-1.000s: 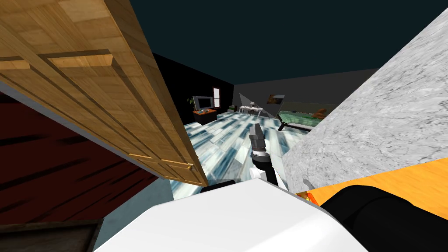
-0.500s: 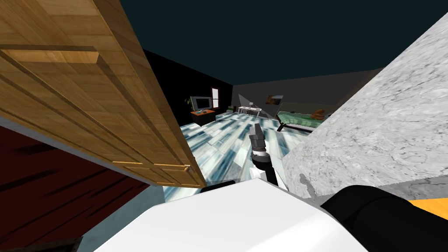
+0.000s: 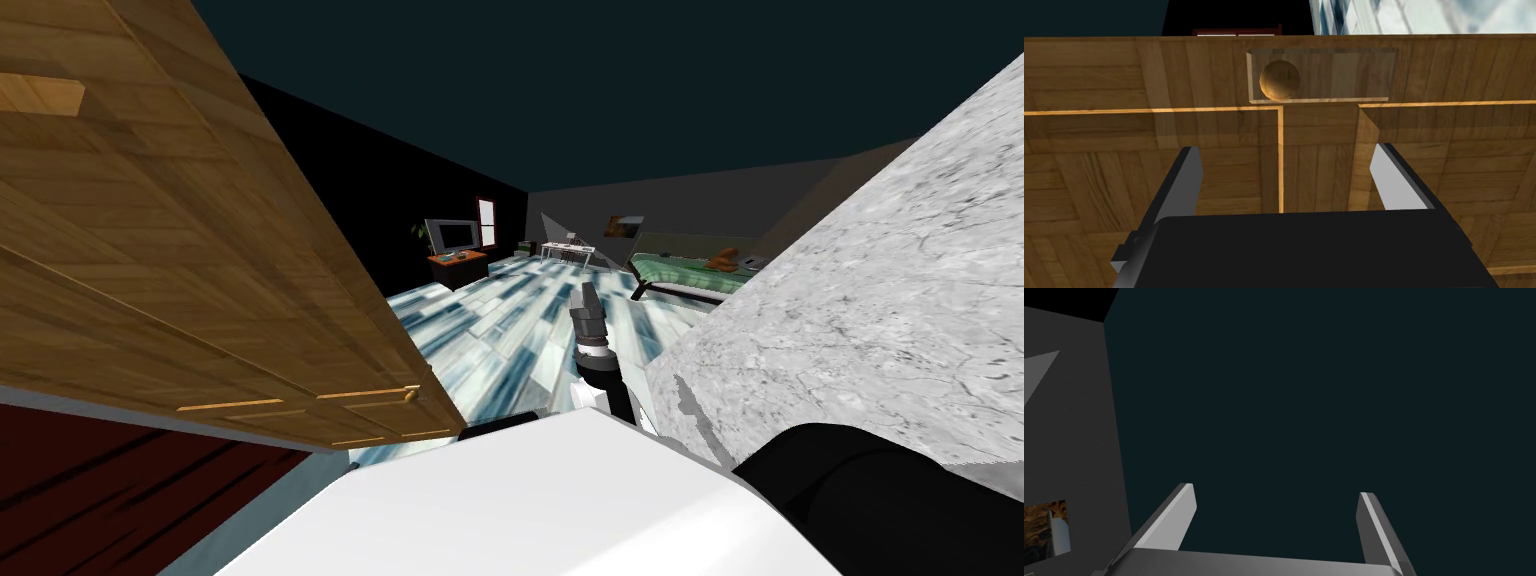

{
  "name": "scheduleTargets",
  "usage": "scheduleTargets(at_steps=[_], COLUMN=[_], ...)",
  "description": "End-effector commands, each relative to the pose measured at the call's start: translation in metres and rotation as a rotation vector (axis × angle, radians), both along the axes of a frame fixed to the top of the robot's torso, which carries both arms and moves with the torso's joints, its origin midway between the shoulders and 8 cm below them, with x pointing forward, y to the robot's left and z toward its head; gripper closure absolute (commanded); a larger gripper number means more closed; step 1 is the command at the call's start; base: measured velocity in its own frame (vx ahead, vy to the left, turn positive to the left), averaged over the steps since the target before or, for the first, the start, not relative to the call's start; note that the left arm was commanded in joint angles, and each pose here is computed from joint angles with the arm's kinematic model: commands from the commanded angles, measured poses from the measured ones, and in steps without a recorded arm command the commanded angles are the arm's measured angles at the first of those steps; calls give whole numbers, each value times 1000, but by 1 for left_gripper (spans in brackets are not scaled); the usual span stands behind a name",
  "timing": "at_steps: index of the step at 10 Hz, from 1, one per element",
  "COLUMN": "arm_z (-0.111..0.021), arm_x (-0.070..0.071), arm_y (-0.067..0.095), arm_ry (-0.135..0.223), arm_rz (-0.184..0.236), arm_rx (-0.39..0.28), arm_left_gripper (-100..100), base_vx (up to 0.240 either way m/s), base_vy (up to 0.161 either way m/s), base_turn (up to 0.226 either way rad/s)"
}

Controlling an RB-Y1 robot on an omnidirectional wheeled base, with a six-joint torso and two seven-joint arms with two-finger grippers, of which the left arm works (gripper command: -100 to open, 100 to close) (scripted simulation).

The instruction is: Push the door open

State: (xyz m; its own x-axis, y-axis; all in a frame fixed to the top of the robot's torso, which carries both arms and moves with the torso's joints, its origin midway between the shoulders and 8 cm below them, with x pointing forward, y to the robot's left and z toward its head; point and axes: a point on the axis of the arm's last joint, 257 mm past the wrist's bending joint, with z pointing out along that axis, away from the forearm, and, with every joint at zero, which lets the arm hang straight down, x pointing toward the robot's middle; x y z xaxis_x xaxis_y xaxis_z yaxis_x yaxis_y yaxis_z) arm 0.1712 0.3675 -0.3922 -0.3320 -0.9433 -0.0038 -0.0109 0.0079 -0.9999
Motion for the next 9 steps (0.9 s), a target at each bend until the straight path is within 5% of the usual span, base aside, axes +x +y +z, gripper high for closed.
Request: scheduleTargets(at_steps=[1,2,7,8,9], arm_z=[0,0,0,0,0], arm_x=[0,0,0,5,7], arm_y=[0,0,0,13,21], arm_ry=[0,0,0,-4,-6], arm_rz=[0,0,0,60,93], arm_rx=[0,0,0,-1,-2], arm_left_gripper=[-100,100,100,-100,-100], base_vx=[78,-9,-17,41,60], base_vy=[-43,6,9,-95,-193], base_turn=[-3,7,-1,181,175])
